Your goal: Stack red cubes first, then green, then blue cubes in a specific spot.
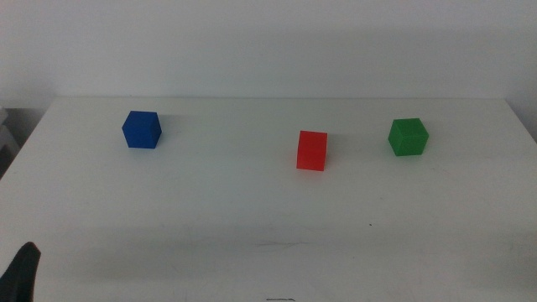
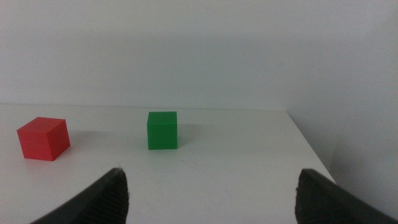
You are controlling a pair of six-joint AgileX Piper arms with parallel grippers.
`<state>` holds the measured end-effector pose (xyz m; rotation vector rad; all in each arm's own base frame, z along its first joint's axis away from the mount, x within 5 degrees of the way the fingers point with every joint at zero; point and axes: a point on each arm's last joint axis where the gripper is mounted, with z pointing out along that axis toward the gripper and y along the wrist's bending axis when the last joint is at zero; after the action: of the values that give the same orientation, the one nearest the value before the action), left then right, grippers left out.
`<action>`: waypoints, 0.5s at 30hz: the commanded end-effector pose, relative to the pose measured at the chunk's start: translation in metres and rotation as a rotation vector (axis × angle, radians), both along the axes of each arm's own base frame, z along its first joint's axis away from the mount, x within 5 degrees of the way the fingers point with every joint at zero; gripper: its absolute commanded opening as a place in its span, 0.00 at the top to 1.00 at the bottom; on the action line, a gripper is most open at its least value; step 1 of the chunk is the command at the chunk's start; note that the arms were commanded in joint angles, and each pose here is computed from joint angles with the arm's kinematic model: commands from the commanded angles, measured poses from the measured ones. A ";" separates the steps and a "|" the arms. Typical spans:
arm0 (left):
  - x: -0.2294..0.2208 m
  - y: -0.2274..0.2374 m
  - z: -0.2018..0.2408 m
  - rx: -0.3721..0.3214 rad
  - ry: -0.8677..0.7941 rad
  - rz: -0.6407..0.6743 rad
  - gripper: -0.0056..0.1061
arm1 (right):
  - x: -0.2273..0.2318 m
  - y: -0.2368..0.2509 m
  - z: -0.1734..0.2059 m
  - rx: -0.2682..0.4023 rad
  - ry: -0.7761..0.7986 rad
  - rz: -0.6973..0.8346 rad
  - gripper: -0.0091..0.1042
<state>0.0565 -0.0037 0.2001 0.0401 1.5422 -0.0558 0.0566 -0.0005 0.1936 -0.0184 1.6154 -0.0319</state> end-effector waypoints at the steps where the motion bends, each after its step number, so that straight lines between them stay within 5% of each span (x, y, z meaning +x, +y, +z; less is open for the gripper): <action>1: -0.002 0.001 0.010 -0.023 -0.105 0.009 0.13 | -0.002 0.000 0.014 -0.026 -0.110 -0.009 0.17; 15: -0.002 0.001 0.010 -0.023 -0.105 0.009 0.13 | 0.004 -0.001 0.040 -0.057 -0.063 -0.007 0.17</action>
<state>0.0565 -0.0037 0.2001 0.0401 1.5422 -0.0558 0.0585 -0.0005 0.2077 -0.0389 1.6403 -0.0504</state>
